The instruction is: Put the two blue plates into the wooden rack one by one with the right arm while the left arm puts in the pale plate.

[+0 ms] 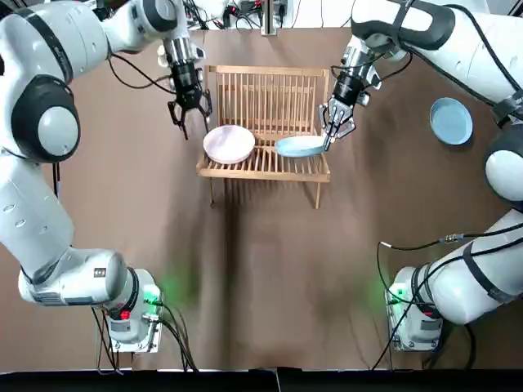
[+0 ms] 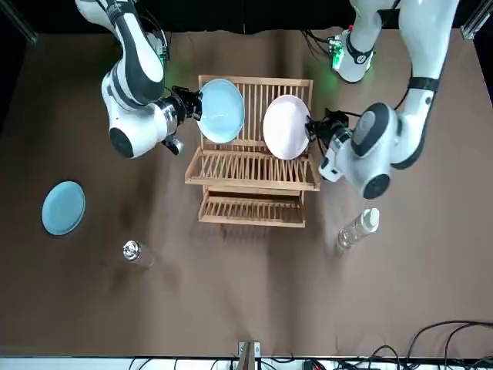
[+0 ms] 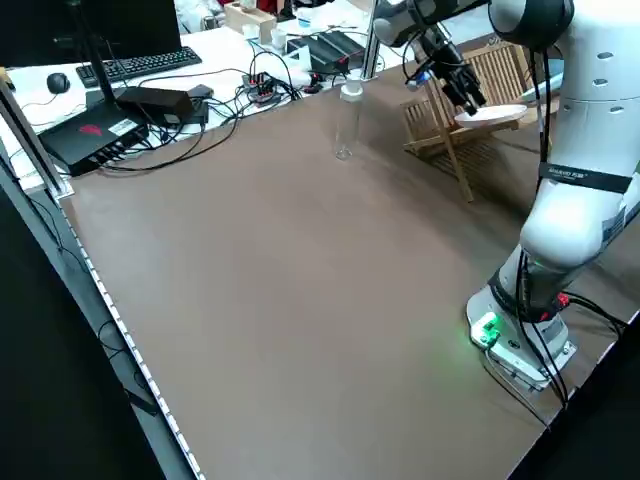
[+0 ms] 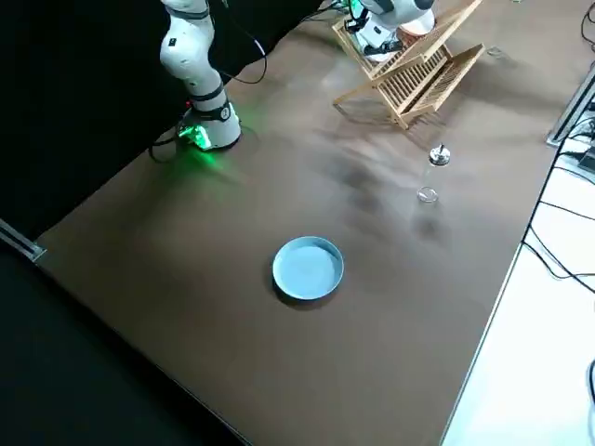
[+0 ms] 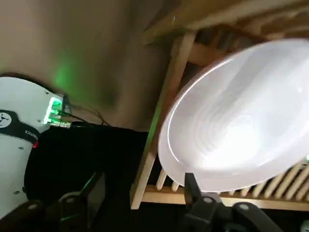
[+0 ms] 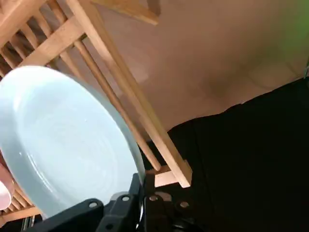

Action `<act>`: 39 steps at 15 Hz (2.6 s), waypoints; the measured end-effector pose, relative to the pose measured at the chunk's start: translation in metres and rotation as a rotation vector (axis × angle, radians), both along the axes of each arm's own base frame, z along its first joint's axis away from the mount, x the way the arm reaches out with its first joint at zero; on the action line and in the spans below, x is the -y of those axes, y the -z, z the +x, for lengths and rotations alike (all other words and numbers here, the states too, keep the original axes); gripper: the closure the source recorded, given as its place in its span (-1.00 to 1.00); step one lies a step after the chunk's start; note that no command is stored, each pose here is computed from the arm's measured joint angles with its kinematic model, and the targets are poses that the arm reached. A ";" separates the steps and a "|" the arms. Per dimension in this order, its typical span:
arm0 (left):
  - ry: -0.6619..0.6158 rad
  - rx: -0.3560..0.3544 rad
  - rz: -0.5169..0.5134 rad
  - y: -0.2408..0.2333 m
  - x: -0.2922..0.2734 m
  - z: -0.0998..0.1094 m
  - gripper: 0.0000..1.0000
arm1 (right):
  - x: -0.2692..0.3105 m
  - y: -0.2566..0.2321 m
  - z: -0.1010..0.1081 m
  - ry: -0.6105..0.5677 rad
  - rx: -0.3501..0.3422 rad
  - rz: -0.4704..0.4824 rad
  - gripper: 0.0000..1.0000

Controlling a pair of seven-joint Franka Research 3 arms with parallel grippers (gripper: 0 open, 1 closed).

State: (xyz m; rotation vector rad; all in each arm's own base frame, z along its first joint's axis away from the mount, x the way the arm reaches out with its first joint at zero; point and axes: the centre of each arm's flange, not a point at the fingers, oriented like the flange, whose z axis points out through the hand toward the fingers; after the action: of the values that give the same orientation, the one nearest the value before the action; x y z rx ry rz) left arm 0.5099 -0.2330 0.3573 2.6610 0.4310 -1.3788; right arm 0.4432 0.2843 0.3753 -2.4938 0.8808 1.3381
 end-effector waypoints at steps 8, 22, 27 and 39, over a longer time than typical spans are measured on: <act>0.119 0.336 0.005 -0.105 -0.102 0.055 -0.98 | 0.000 0.014 0.003 0.010 -0.007 -0.012 0.31; 0.228 0.800 0.107 -0.219 -0.171 0.090 -0.98 | 0.181 -0.048 0.081 -0.352 0.296 0.093 -0.43; 0.244 0.909 0.143 -0.272 -0.164 0.063 -0.98 | 0.268 -0.049 0.123 -0.446 0.596 0.078 -0.67; 0.345 0.954 0.085 -0.259 -0.165 0.025 -0.99 | 0.576 0.101 0.152 -0.557 1.011 -0.226 -0.89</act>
State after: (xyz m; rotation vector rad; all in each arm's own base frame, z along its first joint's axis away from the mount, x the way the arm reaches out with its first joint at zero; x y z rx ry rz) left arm 0.5349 -0.0681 0.6168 3.1325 -0.0884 0.0009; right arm 0.5953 -0.2922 0.2746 -3.1231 0.0993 -0.1055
